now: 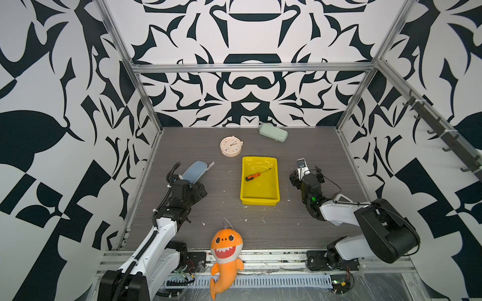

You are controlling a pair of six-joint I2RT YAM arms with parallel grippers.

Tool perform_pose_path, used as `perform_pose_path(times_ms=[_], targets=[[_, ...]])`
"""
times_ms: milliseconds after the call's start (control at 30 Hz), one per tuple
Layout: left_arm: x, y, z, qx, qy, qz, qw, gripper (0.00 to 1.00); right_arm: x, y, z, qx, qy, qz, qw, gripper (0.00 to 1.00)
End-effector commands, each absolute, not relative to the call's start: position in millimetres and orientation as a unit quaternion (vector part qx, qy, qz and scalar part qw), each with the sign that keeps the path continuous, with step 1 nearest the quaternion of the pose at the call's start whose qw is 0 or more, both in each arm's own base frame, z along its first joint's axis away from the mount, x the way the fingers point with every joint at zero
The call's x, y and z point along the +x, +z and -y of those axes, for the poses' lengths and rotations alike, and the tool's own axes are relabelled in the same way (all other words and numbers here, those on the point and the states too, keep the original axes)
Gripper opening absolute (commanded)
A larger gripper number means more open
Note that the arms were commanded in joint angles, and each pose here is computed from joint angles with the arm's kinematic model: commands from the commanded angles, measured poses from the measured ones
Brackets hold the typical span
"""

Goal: Put the screwdriver in the bin

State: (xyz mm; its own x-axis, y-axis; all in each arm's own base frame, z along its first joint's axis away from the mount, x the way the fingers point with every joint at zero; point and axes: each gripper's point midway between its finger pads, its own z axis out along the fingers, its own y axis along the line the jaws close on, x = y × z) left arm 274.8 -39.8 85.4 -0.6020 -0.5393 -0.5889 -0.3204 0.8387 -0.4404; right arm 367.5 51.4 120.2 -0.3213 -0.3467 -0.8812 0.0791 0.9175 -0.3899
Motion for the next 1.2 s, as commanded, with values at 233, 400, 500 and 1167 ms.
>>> perform_pose_path(times_ms=[233,400,500,1167], targets=[[282.6,98.5,39.6,-0.248,-0.149,-0.876,0.385,0.99,364.6,110.4,-26.3,-0.012,-0.155,-0.776,0.612,1.00],[282.6,100.1,40.1,-0.247,-0.152,-0.875,0.387,0.99,366.7,96.0,10.7,0.066,-0.134,-0.777,0.611,1.00],[282.7,100.5,40.2,-0.247,-0.154,-0.874,0.390,0.99,376.2,89.4,6.7,0.057,-0.133,-0.803,0.579,0.99],[342.6,200.6,4.0,-0.194,-0.016,-0.831,0.522,0.99,377.6,87.4,-5.9,0.017,-0.106,-0.806,0.583,0.99]])
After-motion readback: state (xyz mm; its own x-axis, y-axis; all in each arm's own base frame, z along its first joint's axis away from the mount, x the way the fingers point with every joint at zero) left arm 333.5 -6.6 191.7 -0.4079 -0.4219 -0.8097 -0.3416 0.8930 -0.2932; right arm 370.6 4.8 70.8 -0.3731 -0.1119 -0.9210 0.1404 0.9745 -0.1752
